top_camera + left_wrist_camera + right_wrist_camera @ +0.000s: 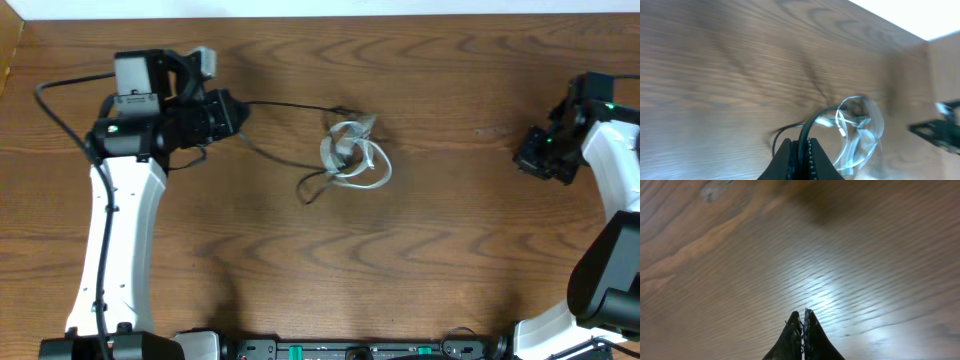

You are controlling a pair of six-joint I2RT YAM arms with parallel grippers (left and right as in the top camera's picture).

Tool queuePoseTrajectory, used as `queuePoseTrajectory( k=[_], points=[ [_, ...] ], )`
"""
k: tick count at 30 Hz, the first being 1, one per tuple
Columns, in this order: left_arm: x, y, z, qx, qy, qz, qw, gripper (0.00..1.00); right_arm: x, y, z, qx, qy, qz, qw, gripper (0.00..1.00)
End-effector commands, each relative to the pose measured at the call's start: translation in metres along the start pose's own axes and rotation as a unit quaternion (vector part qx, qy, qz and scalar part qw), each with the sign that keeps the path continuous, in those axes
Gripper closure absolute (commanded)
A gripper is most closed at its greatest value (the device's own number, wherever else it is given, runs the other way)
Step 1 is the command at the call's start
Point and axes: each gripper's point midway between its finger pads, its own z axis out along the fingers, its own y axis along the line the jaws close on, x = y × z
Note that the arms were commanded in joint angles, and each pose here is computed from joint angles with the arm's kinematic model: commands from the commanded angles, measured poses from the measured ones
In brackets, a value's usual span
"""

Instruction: Untangle cables

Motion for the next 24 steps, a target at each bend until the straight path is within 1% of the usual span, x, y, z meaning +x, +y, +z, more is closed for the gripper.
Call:
queuePoseTrajectory(
  k=[1, 4, 6, 7, 8, 9, 10, 11, 13, 16, 17, 18, 19, 20, 21, 22, 24],
  points=[
    [-0.014, 0.005, -0.02, -0.041, -0.031, 0.059, 0.997, 0.93, 0.003, -0.005, 0.006, 0.003, 0.009, -0.011, 1.0, 0.99],
    [-0.012, 0.011, -0.02, -0.058, -0.028, 0.062, 0.996, 0.93, 0.003, -0.005, 0.006, 0.001, 0.009, -0.013, 1.0, 0.99],
    [-0.012, 0.011, -0.02, -0.058, -0.028, 0.062, 0.996, 0.93, 0.004, 0.001, 0.005, -0.016, 0.013, -0.023, 1.0, 0.99],
    [-0.011, 0.008, -0.019, -0.052, -0.026, 0.063, 0.996, 0.93, 0.006, 0.01, 0.005, -0.04, 0.016, -0.04, 0.998, 0.99],
    [-0.009, 0.001, -0.017, -0.036, -0.022, 0.067, 0.997, 0.93, 0.009, 0.031, 0.002, -0.099, 0.021, -0.084, 0.991, 0.94],
    [-0.008, -0.004, -0.016, -0.027, -0.02, 0.07, 0.997, 0.93, 0.012, 0.049, -0.002, -0.148, 0.022, -0.121, 0.981, 0.88],
    [-0.007, -0.011, -0.015, -0.013, -0.018, 0.075, 0.997, 0.93, 0.017, 0.068, -0.008, -0.201, 0.022, -0.158, 0.967, 0.79],
    [-0.006, -0.017, -0.013, 0.0, -0.016, 0.08, 0.997, 0.93, 0.022, 0.084, -0.014, -0.244, 0.022, -0.185, 0.952, 0.71],
    [-0.005, -0.031, -0.012, 0.03, -0.015, 0.091, 0.995, 0.93, 0.032, 0.11, -0.025, -0.308, 0.022, -0.223, 0.925, 0.6],
    [-0.006, -0.059, -0.013, 0.094, -0.019, 0.112, 0.989, 0.93, 0.048, 0.145, -0.039, -0.376, 0.025, -0.267, 0.887, 0.47],
    [-0.009, -0.082, -0.02, 0.153, -0.029, 0.133, 0.979, 0.93, 0.061, 0.164, -0.046, -0.408, 0.027, -0.296, 0.863, 0.43],
    [-0.011, -0.094, -0.025, 0.185, -0.035, 0.14, 0.972, 0.92, 0.07, 0.179, -0.051, -0.428, 0.028, -0.316, 0.846, 0.41],
    [-0.013, -0.101, -0.028, 0.203, -0.039, 0.141, 0.968, 0.93, 0.075, 0.187, -0.053, -0.436, 0.028, -0.328, 0.838, 0.4],
    [-0.018, -0.116, -0.036, 0.24, -0.045, 0.134, 0.96, 0.93, 0.086, 0.205, -0.053, -0.444, 0.026, -0.356, 0.822, 0.38],
    [-0.021, -0.122, -0.04, 0.256, -0.048, 0.125, 0.957, 0.93, 0.093, 0.216, -0.053, -0.446, 0.024, -0.371, 0.814, 0.37],
    [-0.026, -0.131, -0.046, 0.279, -0.05, 0.106, 0.953, 0.93, 0.101, 0.233, -0.052, -0.445, 0.023, -0.384, 0.809, 0.36],
    [-0.032, -0.141, -0.054, 0.304, -0.053, 0.091, 0.947, 0.92, 0.105, 0.245, -0.048, -0.432, 0.019, -0.384, 0.816, 0.35]
  ],
)
